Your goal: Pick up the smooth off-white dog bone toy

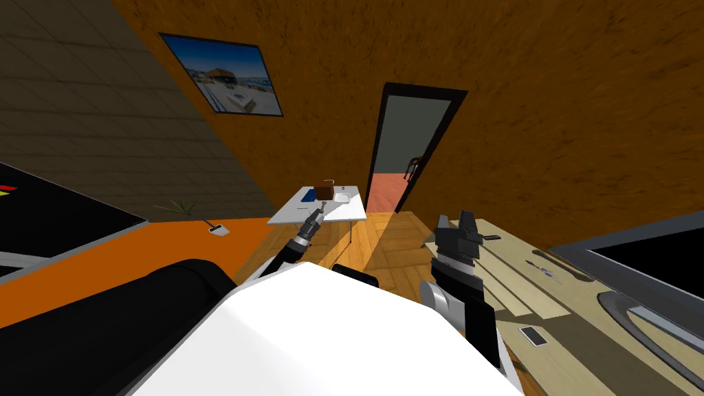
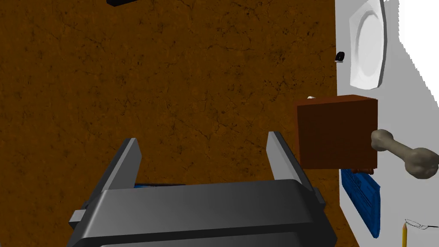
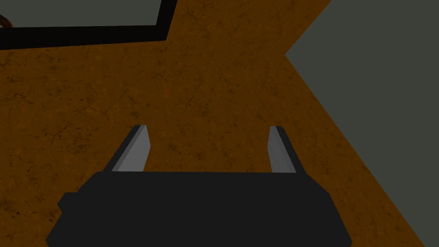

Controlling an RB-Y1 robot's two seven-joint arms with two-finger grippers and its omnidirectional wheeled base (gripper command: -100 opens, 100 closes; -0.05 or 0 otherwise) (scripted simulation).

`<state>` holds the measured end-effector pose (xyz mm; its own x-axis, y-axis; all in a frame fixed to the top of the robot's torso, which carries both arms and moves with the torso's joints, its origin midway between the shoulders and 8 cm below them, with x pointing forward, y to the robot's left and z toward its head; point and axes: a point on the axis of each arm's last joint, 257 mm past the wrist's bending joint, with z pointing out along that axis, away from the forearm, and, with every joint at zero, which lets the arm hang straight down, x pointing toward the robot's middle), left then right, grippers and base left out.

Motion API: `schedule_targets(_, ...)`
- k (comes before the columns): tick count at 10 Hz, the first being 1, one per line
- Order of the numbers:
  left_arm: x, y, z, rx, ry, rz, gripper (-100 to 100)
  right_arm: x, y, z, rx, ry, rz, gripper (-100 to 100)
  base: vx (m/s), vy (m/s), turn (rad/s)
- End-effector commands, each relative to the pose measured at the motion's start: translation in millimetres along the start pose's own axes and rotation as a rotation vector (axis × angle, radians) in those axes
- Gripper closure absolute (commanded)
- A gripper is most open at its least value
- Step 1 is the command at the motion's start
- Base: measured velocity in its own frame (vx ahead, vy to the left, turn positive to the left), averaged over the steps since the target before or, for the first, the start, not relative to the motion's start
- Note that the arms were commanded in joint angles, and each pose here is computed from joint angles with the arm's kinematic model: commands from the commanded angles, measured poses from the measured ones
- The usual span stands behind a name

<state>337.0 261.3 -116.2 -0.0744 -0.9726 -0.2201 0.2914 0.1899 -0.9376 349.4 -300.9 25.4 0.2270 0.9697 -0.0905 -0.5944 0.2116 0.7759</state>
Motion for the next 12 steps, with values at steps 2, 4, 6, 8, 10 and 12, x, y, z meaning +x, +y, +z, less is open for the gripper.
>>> schedule_targets(2, 8.9, 31, -17.8, -0.099, 0.053, -0.028, -100, 0, 0, 0.0, 0.000, 0.000, 0.000, 0, -0.092, -0.087, -0.100)
schedule_targets(4, 13.2, 51, -31.7, -0.164, 0.085, -0.046, -100, 0, 0, -0.1, 0.000, 0.000, 0.000, 0, -0.068, -0.060, -0.129)
schedule_targets(6, 17.0, 72, -48.0, -0.235, 0.124, -0.060, -100, 0, 0, 0.0, 0.000, 0.000, 0.000, 0, -0.099, -0.095, -0.207)
schedule_targets(8, 19.6, 93, -66.1, -0.308, 0.153, -0.078, -100, 0, 0, 0.0, 0.000, 0.000, 0.000, 0, -0.050, -0.059, -0.142)
schedule_targets(10, 21.0, 113, -86.3, -0.385, 0.180, -0.094, -100, 0, 0, -0.1, 0.000, 0.000, 0.000, 0, -0.024, -0.047, -0.180)
schedule_targets(12, 21.2, 133, -108.6, -0.465, 0.205, -0.109, -100, 0, 0, -0.1, 0.000, 0.000, 0.000, 0, -0.029, -0.034, -0.167)
